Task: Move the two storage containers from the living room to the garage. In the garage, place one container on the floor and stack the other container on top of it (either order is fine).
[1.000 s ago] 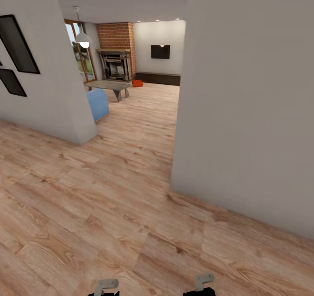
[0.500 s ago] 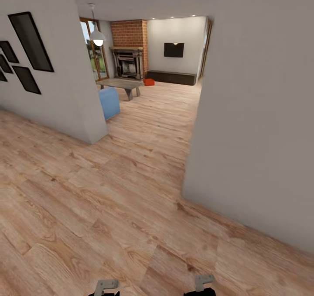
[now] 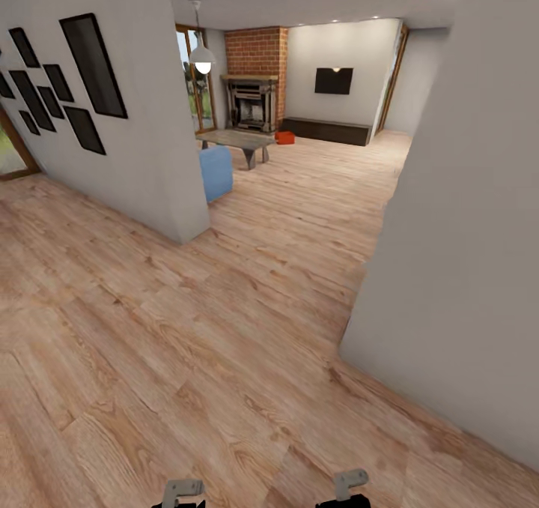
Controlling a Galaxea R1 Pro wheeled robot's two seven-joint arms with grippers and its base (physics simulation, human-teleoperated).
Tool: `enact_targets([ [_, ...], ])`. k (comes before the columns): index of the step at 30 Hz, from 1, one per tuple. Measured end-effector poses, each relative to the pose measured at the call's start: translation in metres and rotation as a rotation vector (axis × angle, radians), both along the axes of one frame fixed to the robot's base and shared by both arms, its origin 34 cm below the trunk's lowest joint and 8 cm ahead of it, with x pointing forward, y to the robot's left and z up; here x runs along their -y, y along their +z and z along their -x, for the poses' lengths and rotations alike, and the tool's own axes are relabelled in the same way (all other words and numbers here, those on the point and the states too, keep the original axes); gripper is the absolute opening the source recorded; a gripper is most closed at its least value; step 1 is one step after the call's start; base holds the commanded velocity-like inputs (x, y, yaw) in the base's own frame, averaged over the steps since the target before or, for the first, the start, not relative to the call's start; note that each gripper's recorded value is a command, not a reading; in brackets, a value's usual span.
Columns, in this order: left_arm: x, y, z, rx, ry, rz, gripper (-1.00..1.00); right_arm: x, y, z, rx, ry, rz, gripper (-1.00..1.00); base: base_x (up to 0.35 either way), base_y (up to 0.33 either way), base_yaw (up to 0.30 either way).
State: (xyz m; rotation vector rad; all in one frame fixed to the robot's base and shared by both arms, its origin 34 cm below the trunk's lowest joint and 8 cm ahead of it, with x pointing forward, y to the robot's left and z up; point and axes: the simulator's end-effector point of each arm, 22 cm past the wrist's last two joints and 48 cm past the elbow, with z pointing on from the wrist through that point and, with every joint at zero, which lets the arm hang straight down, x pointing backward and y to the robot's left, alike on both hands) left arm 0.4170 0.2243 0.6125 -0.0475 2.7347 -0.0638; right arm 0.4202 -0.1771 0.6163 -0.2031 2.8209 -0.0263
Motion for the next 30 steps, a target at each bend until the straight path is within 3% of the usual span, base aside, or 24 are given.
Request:
enact_targets([
  [11,0.0012,-0.0032,0.004,-0.01,0.0,0.001,1.0,0.0003,-0.0044,0.0074,-0.018,0.002,0.001,1.0,0.341,0.0,0.197],
  [30,0.0012,0.0018,-0.0021,0.006,0.0,0.001,1.0,0.0008,-0.0003,0.0043,-0.007,0.001,0.002,1.0,0.343,0.014,0.012],
])
